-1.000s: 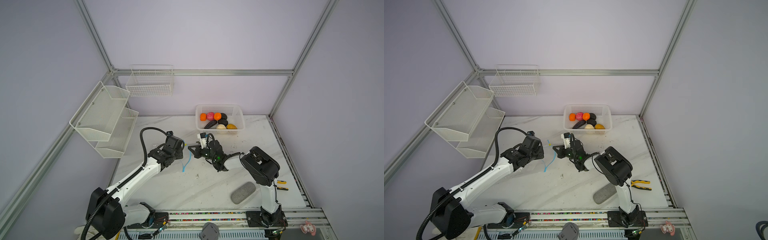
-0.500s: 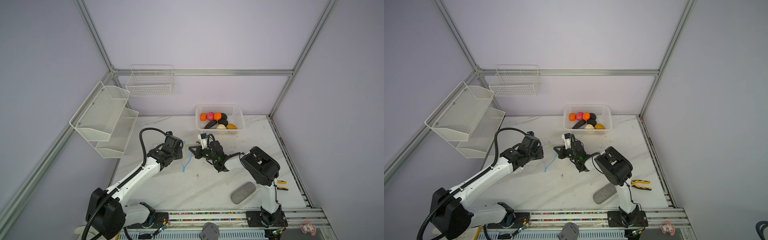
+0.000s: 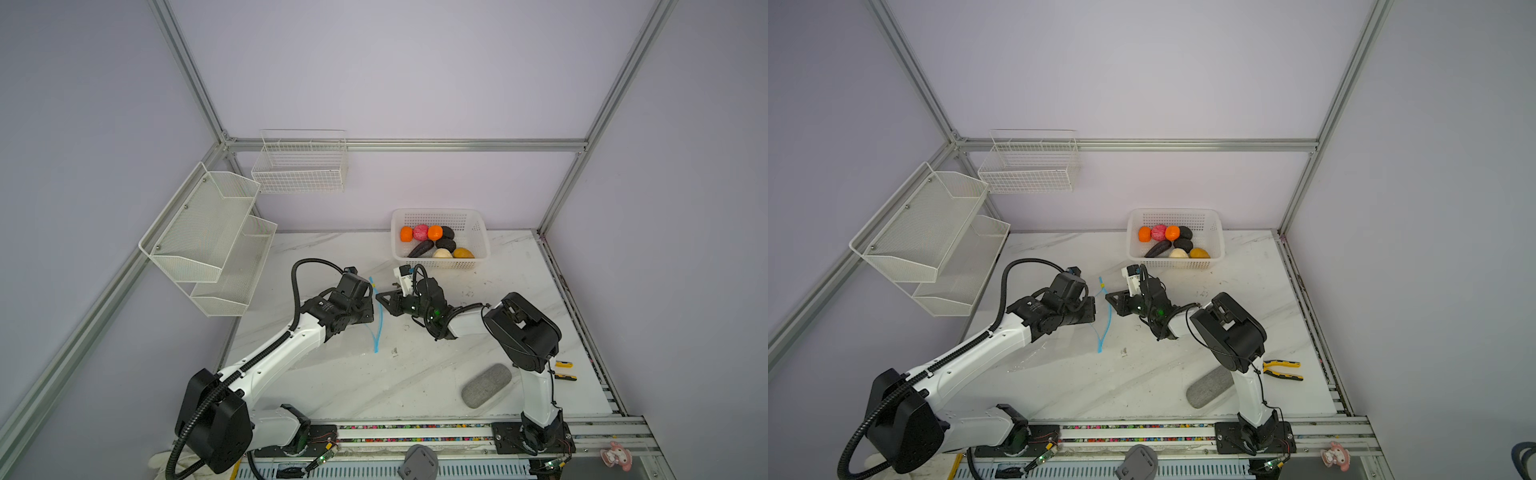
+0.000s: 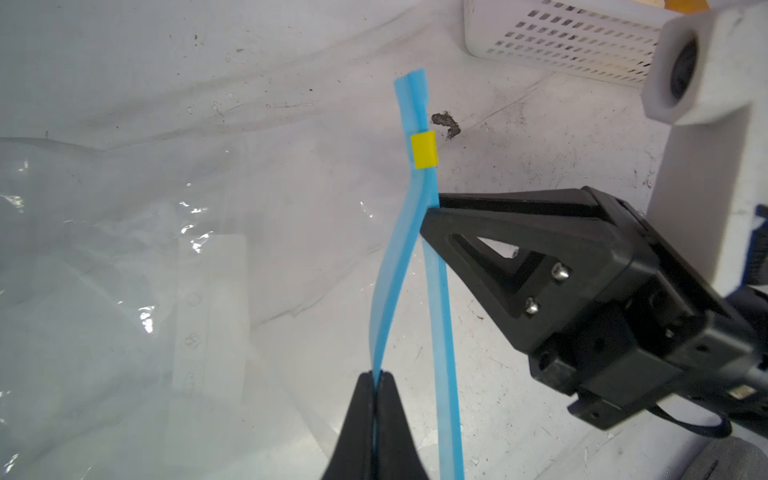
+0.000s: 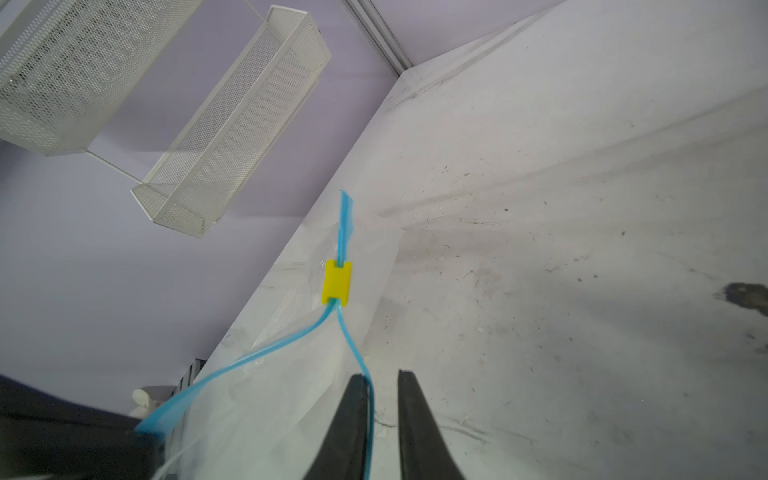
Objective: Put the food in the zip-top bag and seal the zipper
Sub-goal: 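Release the zipper strip and move the right gripper over the basket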
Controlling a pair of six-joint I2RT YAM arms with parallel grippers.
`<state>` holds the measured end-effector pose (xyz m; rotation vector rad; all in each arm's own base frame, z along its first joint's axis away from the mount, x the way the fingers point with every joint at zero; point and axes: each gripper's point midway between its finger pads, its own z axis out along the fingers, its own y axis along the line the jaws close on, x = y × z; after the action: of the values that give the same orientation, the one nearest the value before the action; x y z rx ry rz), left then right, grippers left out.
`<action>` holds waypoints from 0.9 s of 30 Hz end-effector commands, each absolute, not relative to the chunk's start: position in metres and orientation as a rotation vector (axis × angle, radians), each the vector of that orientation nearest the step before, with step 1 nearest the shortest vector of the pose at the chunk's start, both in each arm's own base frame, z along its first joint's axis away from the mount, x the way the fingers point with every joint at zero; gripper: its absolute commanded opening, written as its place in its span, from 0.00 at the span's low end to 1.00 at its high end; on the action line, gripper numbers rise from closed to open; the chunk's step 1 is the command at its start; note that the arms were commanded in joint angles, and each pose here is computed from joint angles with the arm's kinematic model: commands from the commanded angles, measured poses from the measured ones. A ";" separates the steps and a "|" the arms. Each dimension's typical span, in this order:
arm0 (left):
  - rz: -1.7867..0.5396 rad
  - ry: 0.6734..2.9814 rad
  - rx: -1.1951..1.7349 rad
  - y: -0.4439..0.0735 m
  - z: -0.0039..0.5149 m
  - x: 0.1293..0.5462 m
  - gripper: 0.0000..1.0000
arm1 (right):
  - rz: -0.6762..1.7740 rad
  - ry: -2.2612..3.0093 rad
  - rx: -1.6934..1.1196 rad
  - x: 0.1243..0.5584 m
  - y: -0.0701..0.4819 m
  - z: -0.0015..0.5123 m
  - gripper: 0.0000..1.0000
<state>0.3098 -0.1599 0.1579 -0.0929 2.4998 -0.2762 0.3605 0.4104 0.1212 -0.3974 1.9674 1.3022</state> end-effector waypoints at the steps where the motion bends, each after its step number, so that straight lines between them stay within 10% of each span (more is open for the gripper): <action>1: -0.336 2.448 -0.138 -0.169 0.174 0.322 0.00 | 1.326 1.951 -0.422 0.354 0.412 0.143 0.25; 11: -0.330 2.445 -0.189 -0.173 0.172 0.334 0.00 | 1.148 2.024 -0.462 0.341 0.372 0.150 0.47; 27: -0.275 2.457 -0.264 -0.174 0.162 0.350 0.00 | 0.514 2.129 -0.228 0.480 0.248 0.198 0.42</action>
<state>0.3249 -0.1666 0.1193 -0.2044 2.5799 -0.2240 0.4714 0.2675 0.2224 -0.2428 2.0165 0.6583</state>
